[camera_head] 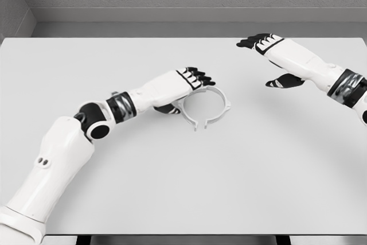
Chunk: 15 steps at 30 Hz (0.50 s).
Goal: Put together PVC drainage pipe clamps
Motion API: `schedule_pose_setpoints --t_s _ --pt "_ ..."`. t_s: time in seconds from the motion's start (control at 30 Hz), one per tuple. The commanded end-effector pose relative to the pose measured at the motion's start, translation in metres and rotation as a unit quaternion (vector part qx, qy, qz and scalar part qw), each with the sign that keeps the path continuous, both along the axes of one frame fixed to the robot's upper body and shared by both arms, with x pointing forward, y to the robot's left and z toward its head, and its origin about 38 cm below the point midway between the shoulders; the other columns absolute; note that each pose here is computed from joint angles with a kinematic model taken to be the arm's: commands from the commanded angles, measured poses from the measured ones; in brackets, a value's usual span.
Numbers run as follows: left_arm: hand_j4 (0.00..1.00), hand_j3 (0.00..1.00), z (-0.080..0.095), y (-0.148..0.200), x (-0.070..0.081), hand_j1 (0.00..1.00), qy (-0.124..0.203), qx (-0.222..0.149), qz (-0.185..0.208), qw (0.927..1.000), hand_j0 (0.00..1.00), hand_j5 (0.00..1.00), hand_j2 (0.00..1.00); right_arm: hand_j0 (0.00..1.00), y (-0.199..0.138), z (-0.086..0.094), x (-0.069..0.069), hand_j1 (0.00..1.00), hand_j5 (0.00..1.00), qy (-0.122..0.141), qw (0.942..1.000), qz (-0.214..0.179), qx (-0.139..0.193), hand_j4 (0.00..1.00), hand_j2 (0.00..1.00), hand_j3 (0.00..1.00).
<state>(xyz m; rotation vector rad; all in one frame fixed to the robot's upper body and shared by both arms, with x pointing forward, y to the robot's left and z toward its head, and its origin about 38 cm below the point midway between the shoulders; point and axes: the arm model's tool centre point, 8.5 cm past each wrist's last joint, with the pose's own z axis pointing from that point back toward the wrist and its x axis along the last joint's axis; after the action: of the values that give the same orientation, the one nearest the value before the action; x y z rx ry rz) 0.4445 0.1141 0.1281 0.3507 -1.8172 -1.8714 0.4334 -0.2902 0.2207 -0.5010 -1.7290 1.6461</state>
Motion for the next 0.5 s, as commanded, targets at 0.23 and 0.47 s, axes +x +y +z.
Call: schedule_pose_setpoints --t_s 0.23,0.47 --pt "1.00 1.00 0.000 -0.016 -0.004 1.00 0.003 -0.013 -0.012 0.9998 1.00 1.00 1.00 1.00 0.000 0.001 0.000 1.00 1.00 0.000 1.0000 0.001 0.002 1.00 1.00 1.00" --pt "1.00 1.00 0.001 -0.024 -0.005 1.00 0.003 -0.017 -0.017 0.9997 1.00 1.00 1.00 1.00 0.000 0.000 -0.001 1.00 1.00 0.002 1.0000 0.001 0.001 1.00 1.00 1.00"
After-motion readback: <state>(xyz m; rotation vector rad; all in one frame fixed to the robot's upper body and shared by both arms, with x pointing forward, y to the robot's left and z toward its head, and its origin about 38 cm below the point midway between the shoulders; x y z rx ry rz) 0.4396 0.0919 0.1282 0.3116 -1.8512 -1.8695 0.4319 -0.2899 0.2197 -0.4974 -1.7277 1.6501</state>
